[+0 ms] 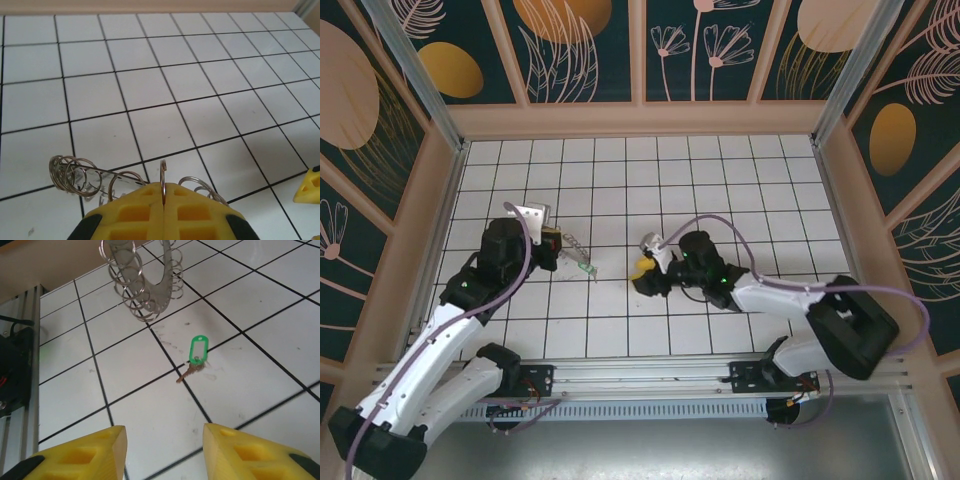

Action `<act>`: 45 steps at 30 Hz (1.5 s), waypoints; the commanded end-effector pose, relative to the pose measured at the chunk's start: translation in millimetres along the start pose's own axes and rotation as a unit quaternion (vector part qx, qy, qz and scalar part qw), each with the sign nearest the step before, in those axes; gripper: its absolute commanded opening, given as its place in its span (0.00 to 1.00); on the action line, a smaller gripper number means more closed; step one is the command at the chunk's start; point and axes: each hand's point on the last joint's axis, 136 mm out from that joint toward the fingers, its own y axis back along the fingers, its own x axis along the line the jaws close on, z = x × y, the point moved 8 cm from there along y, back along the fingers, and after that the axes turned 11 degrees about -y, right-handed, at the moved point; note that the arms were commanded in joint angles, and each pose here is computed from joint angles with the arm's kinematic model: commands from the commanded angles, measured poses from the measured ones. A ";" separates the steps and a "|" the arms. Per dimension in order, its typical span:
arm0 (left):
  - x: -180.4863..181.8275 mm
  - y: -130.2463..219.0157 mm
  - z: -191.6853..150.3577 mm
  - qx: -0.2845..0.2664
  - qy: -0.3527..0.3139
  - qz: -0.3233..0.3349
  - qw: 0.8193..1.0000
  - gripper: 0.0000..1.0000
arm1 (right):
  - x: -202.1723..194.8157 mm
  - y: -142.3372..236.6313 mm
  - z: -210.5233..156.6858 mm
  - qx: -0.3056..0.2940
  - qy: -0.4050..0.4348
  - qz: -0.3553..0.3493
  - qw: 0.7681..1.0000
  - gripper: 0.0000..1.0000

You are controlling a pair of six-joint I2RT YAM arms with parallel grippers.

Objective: Put the keys on the keyring

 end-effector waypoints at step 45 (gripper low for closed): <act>34.6 8.8 -11.6 -0.075 0.098 -0.058 0.991 0.00 | -44.4 -154.2 -10.4 0.160 0.158 0.020 0.974 0.20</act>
